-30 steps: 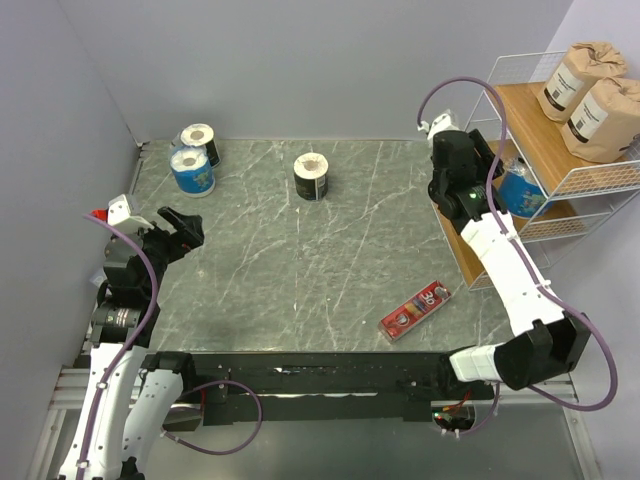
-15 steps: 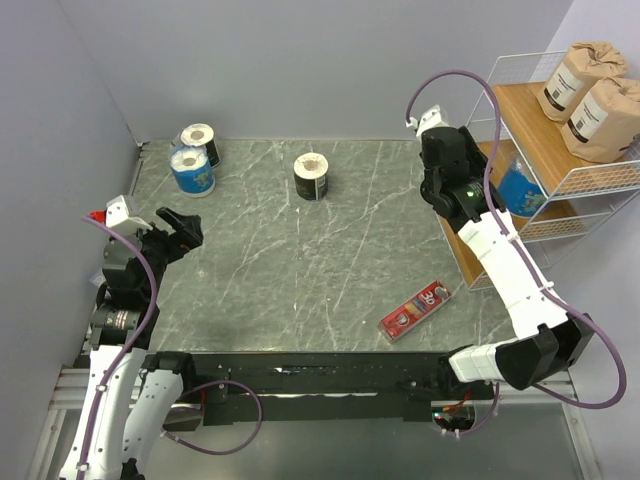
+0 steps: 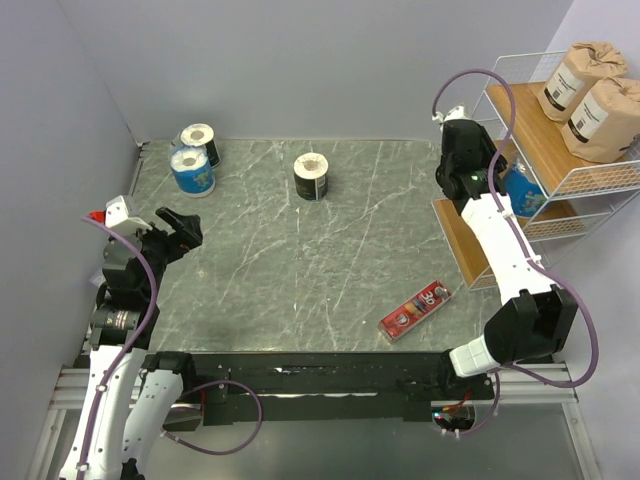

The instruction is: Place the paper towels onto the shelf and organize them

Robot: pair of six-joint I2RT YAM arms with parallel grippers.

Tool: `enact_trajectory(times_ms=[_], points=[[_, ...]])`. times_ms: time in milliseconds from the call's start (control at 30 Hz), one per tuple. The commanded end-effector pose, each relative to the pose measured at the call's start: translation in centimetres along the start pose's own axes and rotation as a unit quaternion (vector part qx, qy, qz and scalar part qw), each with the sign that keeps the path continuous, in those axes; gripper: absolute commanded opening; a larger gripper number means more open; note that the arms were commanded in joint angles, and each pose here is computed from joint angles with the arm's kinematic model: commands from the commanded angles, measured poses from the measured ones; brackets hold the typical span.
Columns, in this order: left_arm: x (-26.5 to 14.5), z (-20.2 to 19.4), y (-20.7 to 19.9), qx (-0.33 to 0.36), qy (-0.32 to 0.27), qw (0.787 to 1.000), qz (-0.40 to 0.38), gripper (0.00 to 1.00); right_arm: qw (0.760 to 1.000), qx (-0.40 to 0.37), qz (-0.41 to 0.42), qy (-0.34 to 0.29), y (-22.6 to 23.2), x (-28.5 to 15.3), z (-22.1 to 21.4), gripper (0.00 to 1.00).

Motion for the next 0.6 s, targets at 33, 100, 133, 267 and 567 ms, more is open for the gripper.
enact_trajectory(times_ms=[33, 100, 133, 267, 567], points=[[-0.1, 0.7, -0.4, -0.002, -0.014, 1.000, -0.008, 0.96, 0.997, 0.056, -0.051, -0.008, -2.1, 0.4, -0.4, 0.44], [0.0, 0.8, -0.4, -0.002, -0.013, 1.000, -0.008, 0.96, 0.997, 0.065, -0.050, -0.003, -2.3, 0.5, -0.5, 0.44], [0.0, 0.7, -0.4, -0.002, -0.010, 1.000, -0.006, 0.96, 0.997, 0.066, -0.051, 0.001, -2.3, 0.6, -0.6, 0.44], [0.1, 0.6, -0.4, -0.002, -0.010, 1.000, -0.005, 0.96, 0.996, 0.069, -0.056, 0.009, -2.3, 0.7, -0.6, 0.44], [0.5, 0.6, -0.1, 0.000, -0.009, 1.000, 0.012, 0.97, 0.992, 0.063, 0.086, -0.066, 1.1, -5.2, 2.5, 0.51]])
Point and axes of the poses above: each gripper's point midway between its finger pads, its own x axis out along the fingers, its own y axis along the line the jaws close on, z = x × y, the point moved 10 cm from there along -x, back along the fingers, and after that the axes turned 7 degrees about x, right-handed, at the moved point
